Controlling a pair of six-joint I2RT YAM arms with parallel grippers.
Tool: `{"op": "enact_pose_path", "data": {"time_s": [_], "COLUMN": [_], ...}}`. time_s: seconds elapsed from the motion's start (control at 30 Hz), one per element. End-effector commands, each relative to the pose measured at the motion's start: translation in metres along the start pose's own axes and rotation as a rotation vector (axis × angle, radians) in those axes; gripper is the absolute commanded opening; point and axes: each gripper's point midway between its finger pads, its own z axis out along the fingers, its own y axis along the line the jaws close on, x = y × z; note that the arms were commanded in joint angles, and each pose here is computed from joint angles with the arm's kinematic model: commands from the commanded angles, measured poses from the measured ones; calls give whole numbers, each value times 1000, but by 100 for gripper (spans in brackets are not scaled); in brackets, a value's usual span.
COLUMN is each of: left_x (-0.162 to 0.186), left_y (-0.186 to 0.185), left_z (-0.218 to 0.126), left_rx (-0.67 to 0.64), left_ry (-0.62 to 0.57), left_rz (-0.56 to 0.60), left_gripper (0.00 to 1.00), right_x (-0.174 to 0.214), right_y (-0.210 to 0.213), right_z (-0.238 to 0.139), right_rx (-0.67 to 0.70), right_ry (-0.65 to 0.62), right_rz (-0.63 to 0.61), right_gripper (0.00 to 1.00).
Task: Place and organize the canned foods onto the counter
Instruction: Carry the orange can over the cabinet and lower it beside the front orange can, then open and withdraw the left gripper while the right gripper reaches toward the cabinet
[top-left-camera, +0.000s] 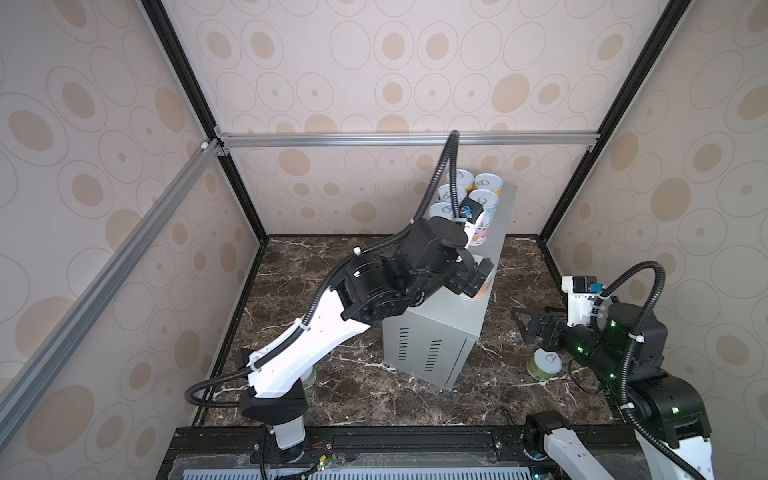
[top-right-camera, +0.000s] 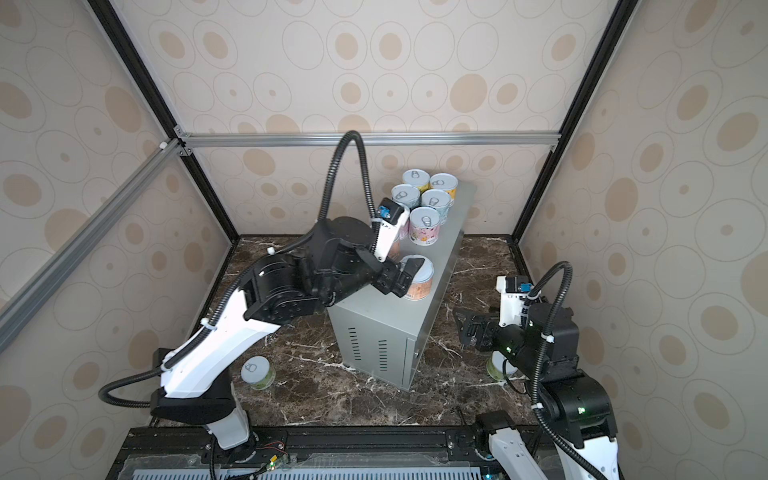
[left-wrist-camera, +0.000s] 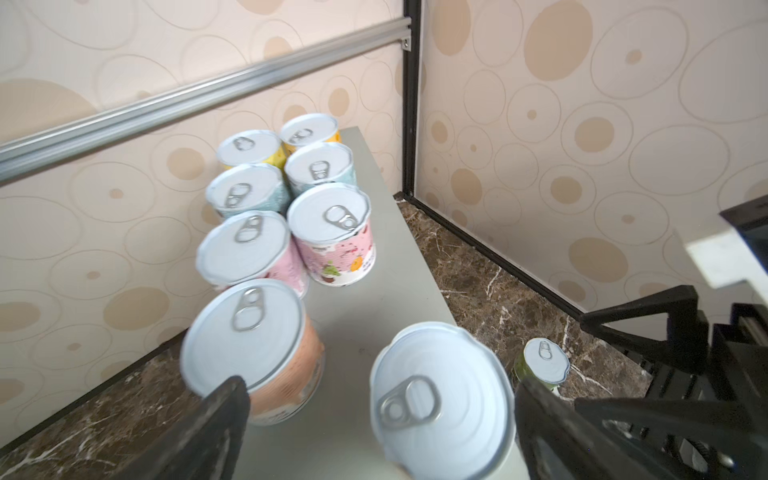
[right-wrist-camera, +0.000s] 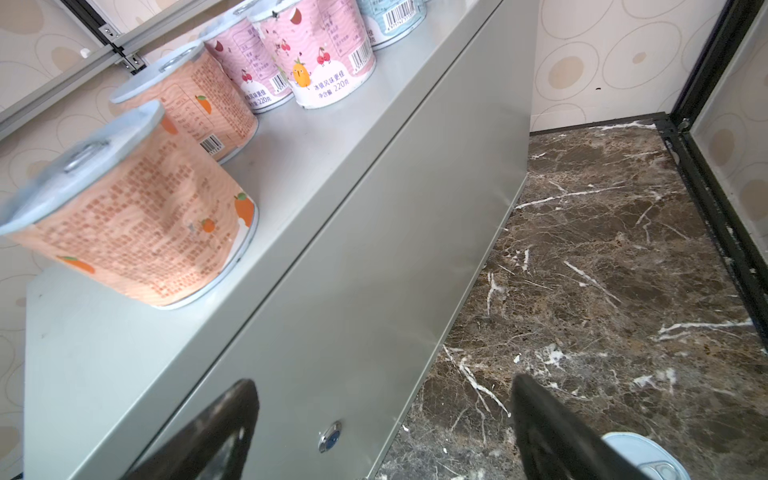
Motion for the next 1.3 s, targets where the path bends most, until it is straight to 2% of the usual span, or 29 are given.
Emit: {"op": "enact_pose_path", "data": {"time_s": [0.0,0.2,0.6,0.97,1.27], "left_x": [-11,15,90,141,163], "left_y": [22,55,122,150,164], "left_z": [-29,-58,-98,-112,-119], "left_rx": [-58,-142,-329,-432,-489], "left_ry": [-77,-100,-91,-68,-68], "left_rz": [-26,-75,-174,-223,-249], "left_gripper": [99,99,99,99,99], "right_x": [-7,-19,-28,-39,-41], "right_y": [17,31,68,81,93], "right_z": [-10,-15,-17,2,29], "right_rx": [-69,-125,-290,-317,-296], "right_ry": [-2,3,50,67,86], "right_rz": [-42,-61,-147,-151,-193], "right_gripper": [97,95,96,92,91]}}
